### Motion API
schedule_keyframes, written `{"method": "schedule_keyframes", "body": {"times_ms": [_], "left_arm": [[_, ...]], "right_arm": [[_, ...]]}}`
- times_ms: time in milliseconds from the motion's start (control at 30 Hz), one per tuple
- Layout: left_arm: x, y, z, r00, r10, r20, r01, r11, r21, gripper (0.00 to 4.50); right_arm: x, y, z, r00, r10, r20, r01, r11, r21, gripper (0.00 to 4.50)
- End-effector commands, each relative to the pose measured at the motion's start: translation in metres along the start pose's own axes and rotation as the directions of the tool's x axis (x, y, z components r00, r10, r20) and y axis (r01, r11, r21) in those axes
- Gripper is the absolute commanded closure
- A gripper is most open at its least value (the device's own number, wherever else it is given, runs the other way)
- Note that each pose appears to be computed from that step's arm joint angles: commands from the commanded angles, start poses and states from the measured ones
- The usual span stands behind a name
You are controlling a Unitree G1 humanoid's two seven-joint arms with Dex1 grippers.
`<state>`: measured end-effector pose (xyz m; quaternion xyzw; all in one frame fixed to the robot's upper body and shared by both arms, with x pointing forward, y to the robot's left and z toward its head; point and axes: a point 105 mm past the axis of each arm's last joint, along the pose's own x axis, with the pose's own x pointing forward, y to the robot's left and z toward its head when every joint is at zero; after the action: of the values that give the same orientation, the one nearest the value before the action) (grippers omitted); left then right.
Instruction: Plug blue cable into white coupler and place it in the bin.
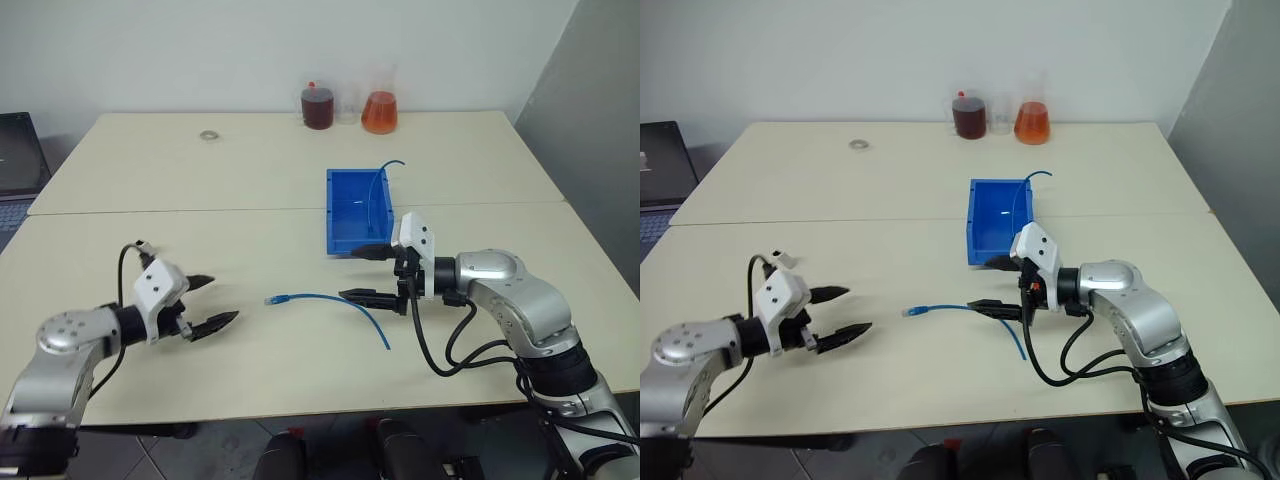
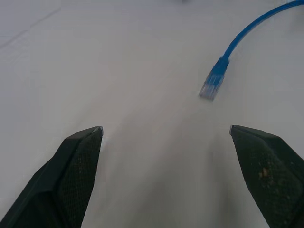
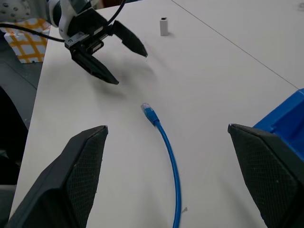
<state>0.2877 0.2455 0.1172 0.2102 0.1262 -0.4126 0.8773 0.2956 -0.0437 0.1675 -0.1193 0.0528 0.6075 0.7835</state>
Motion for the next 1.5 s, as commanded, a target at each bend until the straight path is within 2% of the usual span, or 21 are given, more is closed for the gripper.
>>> {"method": "schedule_keyframes", "body": {"times_ms": [33,167,367,600,933,1133,1267,1367,1433,1500], "left_arm": [[0.024,-0.01,0.007,0.982,-0.19,-0.02,0.191,0.976,0.103,0.0],[0.045,-0.012,0.002,0.95,-0.308,-0.059,0.313,0.941,0.13,0.0],[0.066,-0.004,-0.01,0.93,-0.351,-0.111,0.364,0.923,0.126,0.0],[0.074,-0.004,-0.011,0.904,-0.409,-0.122,0.423,0.897,0.127,0.0],[0.072,-0.012,-0.016,0.863,-0.48,-0.158,0.5,0.855,0.136,2.0],[0.073,-0.009,-0.017,0.876,-0.459,-0.149,0.478,0.869,0.13,3.16],[0.07,-0.011,-0.017,0.878,-0.46,-0.134,0.475,0.872,0.115,4.09],[0.072,-0.01,-0.01,0.895,-0.435,-0.1,0.445,0.888,0.113,4.27],[0.076,-0.01,0.01,0.91,-0.414,-0.032,0.415,0.903,0.11,4.27],[0.081,-0.011,0.042,0.921,-0.384,0.069,0.379,0.922,0.073,4.27]], "right_arm": [[-0.006,0.006,0.018,0.999,0.037,0.027,-0.036,0.998,-0.061,0.2],[-0.01,0.011,0.019,0.999,0.033,0.024,-0.031,0.997,-0.064,0.2],[-0.016,0.012,0.02,0.999,-0.03,0.022,0.031,0.998,-0.053,0.2],[-0.024,0.014,0.016,0.996,-0.087,0.01,0.088,0.996,-0.031,0.2],[-0.027,0.013,0.013,0.992,-0.122,0.007,0.122,0.992,-0.012,0.16],[-0.027,0.013,0.01,0.993,-0.116,-0.001,0.116,0.993,-0.007,0.16],[-0.026,0.013,0.01,0.993,-0.115,0.0,0.115,0.993,-0.005,0.16],[-0.026,0.014,0.012,0.993,-0.115,0.008,0.115,0.993,-0.004,0.16],[-0.027,0.015,0.013,0.992,-0.125,0.012,0.125,0.992,-0.004,0.16],[-0.031,0.014,0.016,0.988,-0.151,0.022,0.151,0.989,0.002,0.16]]}}
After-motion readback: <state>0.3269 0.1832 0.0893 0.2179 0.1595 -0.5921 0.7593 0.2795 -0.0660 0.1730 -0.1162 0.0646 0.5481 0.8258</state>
